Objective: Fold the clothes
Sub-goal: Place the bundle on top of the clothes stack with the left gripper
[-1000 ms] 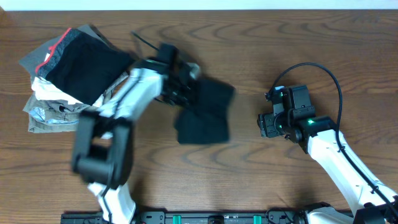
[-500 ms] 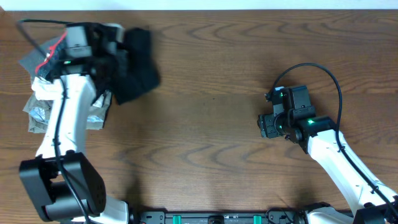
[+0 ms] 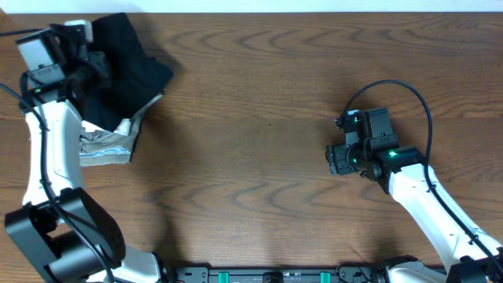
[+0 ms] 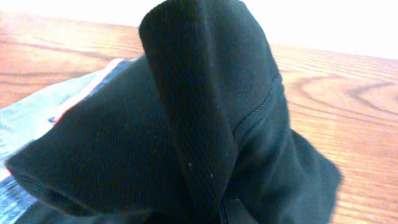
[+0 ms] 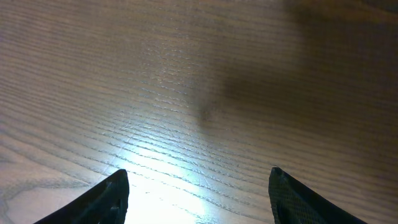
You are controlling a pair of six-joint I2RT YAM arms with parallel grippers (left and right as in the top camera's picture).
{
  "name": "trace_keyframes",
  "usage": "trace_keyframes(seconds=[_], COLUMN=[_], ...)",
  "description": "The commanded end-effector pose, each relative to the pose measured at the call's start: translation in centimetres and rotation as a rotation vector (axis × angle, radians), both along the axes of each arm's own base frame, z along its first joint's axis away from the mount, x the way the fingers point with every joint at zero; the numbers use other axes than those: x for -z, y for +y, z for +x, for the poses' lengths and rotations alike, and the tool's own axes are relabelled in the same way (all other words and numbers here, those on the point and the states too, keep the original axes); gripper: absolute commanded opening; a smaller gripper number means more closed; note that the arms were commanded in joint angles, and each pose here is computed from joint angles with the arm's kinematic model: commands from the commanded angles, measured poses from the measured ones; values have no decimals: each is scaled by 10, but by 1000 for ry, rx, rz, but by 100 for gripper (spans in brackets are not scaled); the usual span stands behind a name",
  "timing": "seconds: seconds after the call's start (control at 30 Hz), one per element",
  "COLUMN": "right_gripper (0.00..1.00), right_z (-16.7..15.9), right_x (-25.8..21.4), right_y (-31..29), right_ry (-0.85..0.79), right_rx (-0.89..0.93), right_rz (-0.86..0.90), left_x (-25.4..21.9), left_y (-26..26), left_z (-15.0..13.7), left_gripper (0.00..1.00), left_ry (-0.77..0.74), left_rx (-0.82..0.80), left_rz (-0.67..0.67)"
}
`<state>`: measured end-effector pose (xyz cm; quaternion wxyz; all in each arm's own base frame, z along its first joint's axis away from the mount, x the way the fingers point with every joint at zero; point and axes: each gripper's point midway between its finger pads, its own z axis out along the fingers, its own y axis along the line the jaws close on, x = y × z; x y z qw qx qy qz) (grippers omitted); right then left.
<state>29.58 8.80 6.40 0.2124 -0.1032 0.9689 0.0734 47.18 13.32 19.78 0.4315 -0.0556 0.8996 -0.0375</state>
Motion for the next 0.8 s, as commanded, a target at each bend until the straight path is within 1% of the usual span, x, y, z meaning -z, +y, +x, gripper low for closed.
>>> trace_keyframes(seconds=[0.0,0.1,0.13,0.23,0.27,0.33,0.37,0.43,0.47,0.53,0.63,0.77], right_gripper=[70,70,70,70,70,70,70,71,71,71,71,72], right_z=[2,2,2,2,2,1,1,-1,-1,-1,-1,-1], right_x=[-5,-5,-5,-5,-5,-4,-4,-3,-3,-3,-3,-3], right_y=[4,4,4,4,4,4,3,3,3,3,3,3], right_ry=[-15,-13,-12,-13,-13,-10,-7,-2,-2,0,1,2], right_rx=[-12,-12,-12,-12,-12,-12,-12,-12,-12,-13,-12,-13], right_rz=[-3,-4,-4,-4,-4,-5,-5,-7,-7,-7,-8,-7], left_x=[-3,4,7,16,19,21,21,21,22,23,18,9], left_y=[36,58,64,77,83,92,96,103,106,106,93,79], left_z=[4,0,-2,-8,-11,-16,-18,-23,-25,-28,-25,-25], left_gripper=[7,8,9,17,21,39,50,88,98,98,98,98], left_ry=[-29,-27,-21,-1,4,9,9,10,12,9,-9,-13], left_rx=[-93,-153,-167,-201,-219,-242,-262,-305,-331,-342,-281,-242], left_rz=[-23,-48,-51,-66,-74,-82,-94,-131,-159,-211,-267,-286])
